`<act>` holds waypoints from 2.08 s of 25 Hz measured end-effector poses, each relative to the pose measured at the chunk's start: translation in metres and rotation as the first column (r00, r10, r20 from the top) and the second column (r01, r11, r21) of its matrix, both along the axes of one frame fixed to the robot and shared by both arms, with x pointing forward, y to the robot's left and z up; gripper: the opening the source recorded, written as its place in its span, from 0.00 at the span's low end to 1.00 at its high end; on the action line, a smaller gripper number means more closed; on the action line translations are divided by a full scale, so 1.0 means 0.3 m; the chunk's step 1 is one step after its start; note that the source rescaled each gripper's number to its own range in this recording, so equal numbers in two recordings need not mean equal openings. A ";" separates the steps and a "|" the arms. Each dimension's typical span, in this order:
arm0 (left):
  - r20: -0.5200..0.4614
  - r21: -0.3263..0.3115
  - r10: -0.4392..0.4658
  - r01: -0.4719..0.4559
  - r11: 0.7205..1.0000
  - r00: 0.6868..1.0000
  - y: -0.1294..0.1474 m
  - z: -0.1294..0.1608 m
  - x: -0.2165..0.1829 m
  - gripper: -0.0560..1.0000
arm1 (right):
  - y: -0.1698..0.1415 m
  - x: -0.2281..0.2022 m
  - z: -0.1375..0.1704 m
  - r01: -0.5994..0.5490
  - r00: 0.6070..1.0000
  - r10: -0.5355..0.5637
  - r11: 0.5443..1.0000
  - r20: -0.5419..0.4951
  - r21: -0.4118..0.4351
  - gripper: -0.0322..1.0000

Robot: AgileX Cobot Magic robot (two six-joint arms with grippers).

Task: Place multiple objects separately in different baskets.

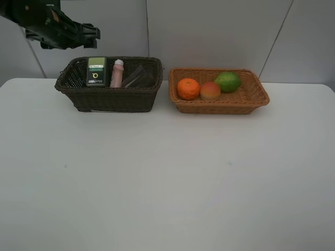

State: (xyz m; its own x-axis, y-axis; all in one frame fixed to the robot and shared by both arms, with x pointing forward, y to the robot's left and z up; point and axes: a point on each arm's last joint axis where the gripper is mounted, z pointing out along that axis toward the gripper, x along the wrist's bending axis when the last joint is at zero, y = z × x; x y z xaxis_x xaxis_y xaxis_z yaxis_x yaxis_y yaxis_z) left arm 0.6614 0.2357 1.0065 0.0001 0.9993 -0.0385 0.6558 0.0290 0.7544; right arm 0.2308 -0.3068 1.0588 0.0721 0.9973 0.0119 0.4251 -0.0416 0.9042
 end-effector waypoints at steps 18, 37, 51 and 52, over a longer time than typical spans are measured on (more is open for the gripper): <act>-0.083 0.005 -0.117 0.118 0.993 0.990 0.094 0.271 -0.675 0.99 | 0.000 0.000 0.000 0.000 1.000 0.000 1.000 0.000 0.000 0.87; -0.046 0.076 -0.067 0.070 0.995 0.997 0.206 0.277 -1.159 0.99 | 0.000 0.000 0.000 0.000 1.000 0.000 1.000 0.000 0.000 0.87; 0.096 0.037 -0.032 0.028 0.999 0.995 0.242 0.202 -1.336 0.99 | 0.000 0.000 0.000 0.000 1.000 0.000 1.000 0.000 0.000 0.87; 0.101 0.028 -0.024 0.022 0.999 0.995 0.244 0.194 -1.345 0.99 | 0.000 0.000 0.000 0.000 1.000 0.000 1.000 0.000 0.000 0.87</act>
